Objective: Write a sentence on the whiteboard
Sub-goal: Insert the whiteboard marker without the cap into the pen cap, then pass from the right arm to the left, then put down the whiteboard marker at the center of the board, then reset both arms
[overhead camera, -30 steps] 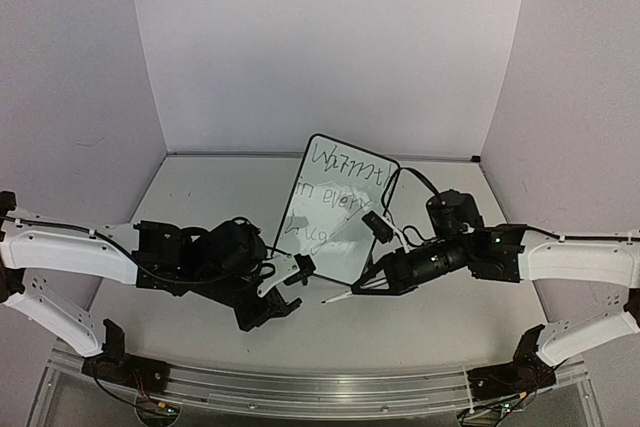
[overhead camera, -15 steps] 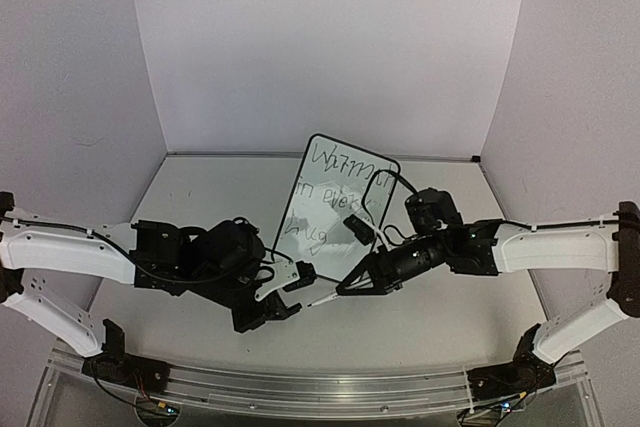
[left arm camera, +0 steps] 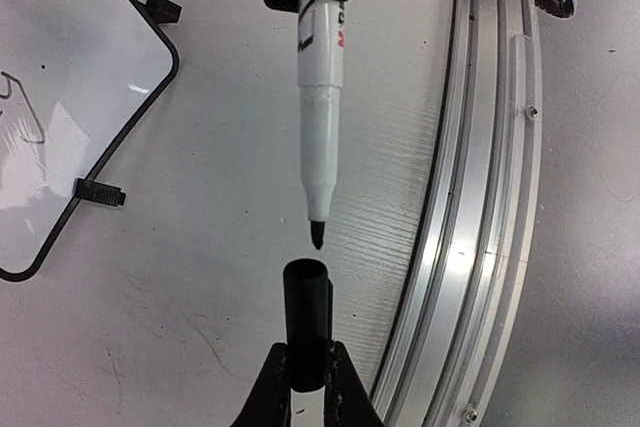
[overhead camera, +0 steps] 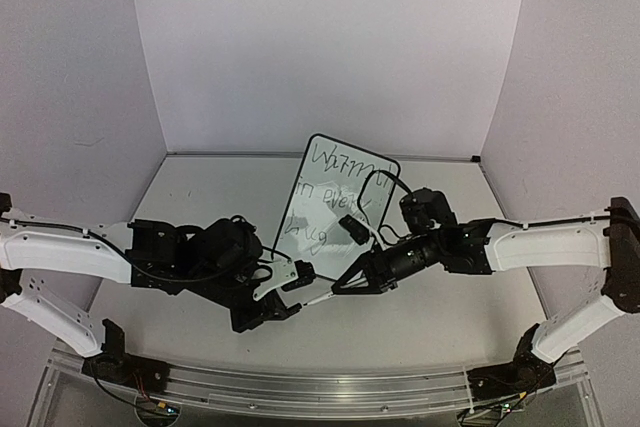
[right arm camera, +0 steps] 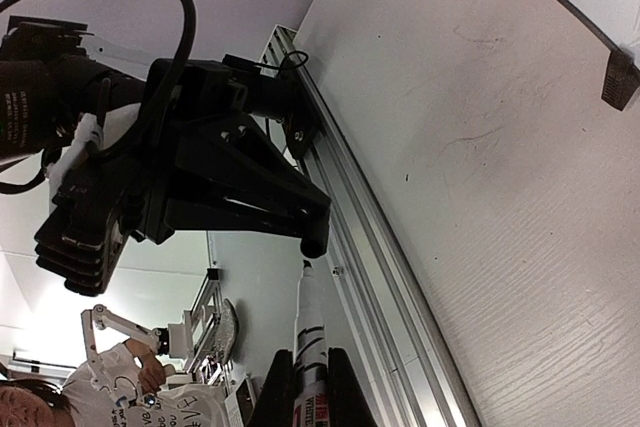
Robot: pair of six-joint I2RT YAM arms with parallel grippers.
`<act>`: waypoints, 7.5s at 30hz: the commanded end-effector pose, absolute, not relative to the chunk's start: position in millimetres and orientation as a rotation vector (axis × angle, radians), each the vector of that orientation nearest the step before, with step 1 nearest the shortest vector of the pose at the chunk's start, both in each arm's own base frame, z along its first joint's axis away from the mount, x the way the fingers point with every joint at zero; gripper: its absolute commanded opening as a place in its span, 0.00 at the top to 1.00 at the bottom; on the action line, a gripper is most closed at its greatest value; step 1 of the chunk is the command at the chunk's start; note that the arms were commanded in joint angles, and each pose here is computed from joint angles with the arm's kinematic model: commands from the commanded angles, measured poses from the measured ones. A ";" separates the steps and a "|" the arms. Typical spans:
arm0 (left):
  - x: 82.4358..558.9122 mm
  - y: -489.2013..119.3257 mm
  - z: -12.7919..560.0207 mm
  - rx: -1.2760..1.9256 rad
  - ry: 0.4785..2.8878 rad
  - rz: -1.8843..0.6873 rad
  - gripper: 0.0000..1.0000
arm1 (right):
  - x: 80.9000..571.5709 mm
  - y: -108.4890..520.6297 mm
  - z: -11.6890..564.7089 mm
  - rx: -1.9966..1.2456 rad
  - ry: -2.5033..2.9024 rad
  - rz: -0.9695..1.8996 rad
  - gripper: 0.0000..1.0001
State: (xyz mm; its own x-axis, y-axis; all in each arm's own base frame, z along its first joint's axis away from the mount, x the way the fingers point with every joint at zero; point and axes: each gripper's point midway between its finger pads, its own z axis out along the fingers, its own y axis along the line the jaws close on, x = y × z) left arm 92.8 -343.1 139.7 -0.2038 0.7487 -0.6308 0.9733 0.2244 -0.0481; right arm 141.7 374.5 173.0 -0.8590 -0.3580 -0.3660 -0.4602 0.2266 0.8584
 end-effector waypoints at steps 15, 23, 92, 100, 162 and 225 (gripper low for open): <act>87.8 -351.7 164.3 1.587 1.950 -0.682 1.00 | 146.5 387.7 187.4 -0.839 2.320 1.787 1.00; 88.5 -351.7 164.6 1.585 1.953 -0.678 1.00 | 145.9 387.9 184.4 -0.842 2.326 1.796 1.00; 86.9 -404.7 270.3 1.312 1.667 -1.062 1.00 | 99.5 424.6 196.4 -1.059 2.189 1.945 1.00; 88.0 -410.1 279.9 1.300 1.619 -1.076 1.00 | 95.0 427.2 199.3 -1.070 2.169 1.966 1.00; 83.9 -376.2 200.8 1.311 2.031 -0.967 1.00 | 135.5 400.1 223.1 -0.939 2.194 1.578 0.63; 442.8 -19.5 183.4 -0.257 2.151 0.019 0.01 | 338.1 96.5 193.7 0.169 2.151 0.278 0.02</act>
